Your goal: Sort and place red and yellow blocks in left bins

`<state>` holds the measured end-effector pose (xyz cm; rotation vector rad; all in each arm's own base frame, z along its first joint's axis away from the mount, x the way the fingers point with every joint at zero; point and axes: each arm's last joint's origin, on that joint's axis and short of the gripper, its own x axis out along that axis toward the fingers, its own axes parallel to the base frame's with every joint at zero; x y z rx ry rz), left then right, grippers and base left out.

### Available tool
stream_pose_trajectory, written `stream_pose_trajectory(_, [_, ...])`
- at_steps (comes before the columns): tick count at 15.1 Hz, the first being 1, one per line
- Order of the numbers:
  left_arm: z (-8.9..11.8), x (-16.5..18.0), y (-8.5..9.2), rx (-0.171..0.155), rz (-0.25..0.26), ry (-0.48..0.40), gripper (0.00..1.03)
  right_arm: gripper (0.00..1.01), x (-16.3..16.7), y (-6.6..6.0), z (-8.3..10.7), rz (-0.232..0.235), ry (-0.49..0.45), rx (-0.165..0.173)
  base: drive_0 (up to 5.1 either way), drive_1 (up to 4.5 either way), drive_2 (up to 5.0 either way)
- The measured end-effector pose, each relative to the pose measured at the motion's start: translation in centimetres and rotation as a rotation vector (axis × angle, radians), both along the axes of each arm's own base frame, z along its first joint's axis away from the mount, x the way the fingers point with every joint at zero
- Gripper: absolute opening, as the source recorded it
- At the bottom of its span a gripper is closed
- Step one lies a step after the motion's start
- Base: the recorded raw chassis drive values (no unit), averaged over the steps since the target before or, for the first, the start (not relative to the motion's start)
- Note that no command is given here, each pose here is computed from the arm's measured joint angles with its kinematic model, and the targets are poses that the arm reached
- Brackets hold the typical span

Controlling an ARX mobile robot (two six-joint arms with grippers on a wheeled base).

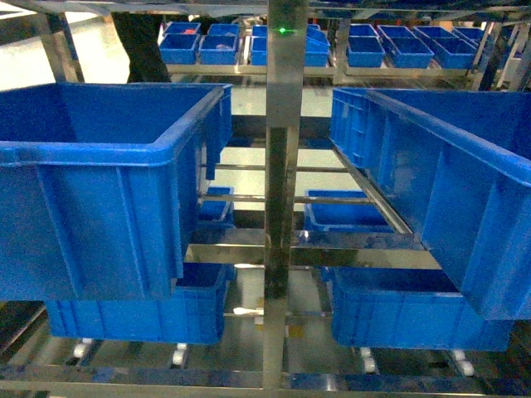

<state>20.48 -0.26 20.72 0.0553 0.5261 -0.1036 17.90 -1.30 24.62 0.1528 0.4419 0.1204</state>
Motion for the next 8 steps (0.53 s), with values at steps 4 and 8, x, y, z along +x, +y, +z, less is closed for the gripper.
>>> stream_pose_trajectory(4, [0.02,0.00,-0.01,-0.001,-0.002,-0.002,0.26,0.28,-0.01,0.00,0.01,0.000,0.000,0.000,0.0,0.00,0.0])
stream_pose_trajectory(8, [0.02,0.00,-0.01,-0.001,-0.002,-0.002,0.26,0.28,-0.01,0.00,0.01,0.000,0.000,0.000,0.0,0.00,0.0])
